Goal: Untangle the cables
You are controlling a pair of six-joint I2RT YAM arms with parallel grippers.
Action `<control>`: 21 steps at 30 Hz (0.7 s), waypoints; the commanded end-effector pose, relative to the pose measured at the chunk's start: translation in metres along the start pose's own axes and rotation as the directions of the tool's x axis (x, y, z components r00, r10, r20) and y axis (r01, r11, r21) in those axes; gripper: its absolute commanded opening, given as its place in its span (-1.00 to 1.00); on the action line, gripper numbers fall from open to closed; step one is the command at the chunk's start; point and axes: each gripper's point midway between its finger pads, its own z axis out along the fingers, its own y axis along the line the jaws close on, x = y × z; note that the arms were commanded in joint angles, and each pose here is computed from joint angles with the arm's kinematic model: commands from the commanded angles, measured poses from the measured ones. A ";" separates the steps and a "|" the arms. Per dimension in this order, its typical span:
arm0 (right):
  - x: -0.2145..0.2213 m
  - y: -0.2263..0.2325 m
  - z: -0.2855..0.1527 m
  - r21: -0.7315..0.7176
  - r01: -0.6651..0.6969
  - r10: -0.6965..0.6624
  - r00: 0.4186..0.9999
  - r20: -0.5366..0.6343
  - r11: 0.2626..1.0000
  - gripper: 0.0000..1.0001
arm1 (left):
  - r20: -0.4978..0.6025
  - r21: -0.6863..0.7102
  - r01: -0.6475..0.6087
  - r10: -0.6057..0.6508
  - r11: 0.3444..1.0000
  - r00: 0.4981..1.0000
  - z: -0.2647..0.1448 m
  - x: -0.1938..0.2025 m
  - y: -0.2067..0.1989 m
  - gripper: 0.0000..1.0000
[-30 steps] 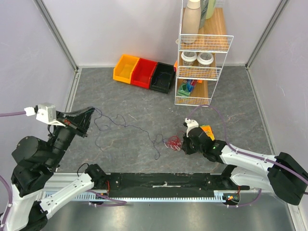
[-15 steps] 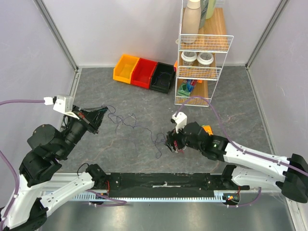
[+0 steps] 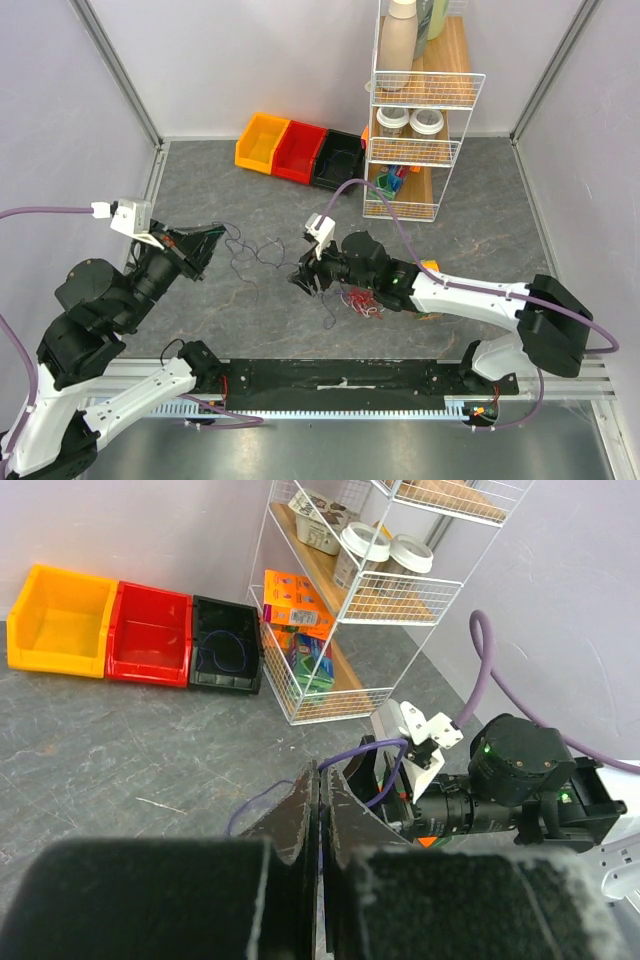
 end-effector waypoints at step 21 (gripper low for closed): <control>0.127 -0.060 -0.100 0.450 -0.269 0.331 0.942 -0.063 0.851 -1.00 | 0.174 -0.191 0.048 -0.014 0.980 0.985 -0.038 -0.030 0.045 -0.97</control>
